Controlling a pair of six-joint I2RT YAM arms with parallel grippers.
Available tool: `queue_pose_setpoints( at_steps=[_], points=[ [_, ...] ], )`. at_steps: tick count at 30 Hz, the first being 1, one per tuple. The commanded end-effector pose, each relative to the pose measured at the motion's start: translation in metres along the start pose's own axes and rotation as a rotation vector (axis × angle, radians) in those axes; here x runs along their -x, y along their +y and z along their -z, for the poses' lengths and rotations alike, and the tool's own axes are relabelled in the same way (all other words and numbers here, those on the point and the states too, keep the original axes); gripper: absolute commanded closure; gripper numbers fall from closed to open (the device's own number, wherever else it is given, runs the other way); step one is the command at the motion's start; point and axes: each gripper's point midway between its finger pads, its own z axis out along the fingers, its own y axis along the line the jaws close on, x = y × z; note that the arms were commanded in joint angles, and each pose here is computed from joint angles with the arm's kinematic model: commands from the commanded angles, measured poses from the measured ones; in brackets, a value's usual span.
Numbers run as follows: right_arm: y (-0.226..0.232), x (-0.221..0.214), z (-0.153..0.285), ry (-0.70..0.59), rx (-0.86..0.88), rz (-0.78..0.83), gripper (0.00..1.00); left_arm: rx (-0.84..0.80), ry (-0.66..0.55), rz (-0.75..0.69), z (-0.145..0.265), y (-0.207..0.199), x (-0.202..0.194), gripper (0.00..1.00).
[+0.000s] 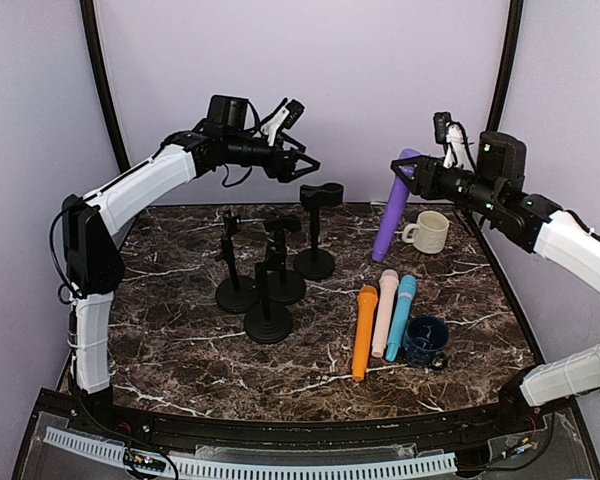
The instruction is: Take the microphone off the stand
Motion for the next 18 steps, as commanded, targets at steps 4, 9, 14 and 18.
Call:
queue_pose_setpoints(
  at_steps=[4,9,14,18],
  points=[
    [0.025,-0.079,-0.006,0.191,0.083,-0.229,0.95,0.286,-0.157,0.103,0.111,0.0,0.069,0.17],
    [0.051,-0.117,-0.025,0.292,0.16,-0.311,0.94,0.423,-0.162,0.32,0.178,0.023,0.011,0.16],
    [0.06,-0.149,-0.047,0.395,0.163,-0.35,0.94,0.564,-0.06,0.388,0.225,0.033,-0.059,0.16],
    [0.042,-0.192,-0.062,0.514,0.05,-0.379,0.94,0.69,0.073,0.374,0.249,0.027,-0.123,0.16]
  ],
)
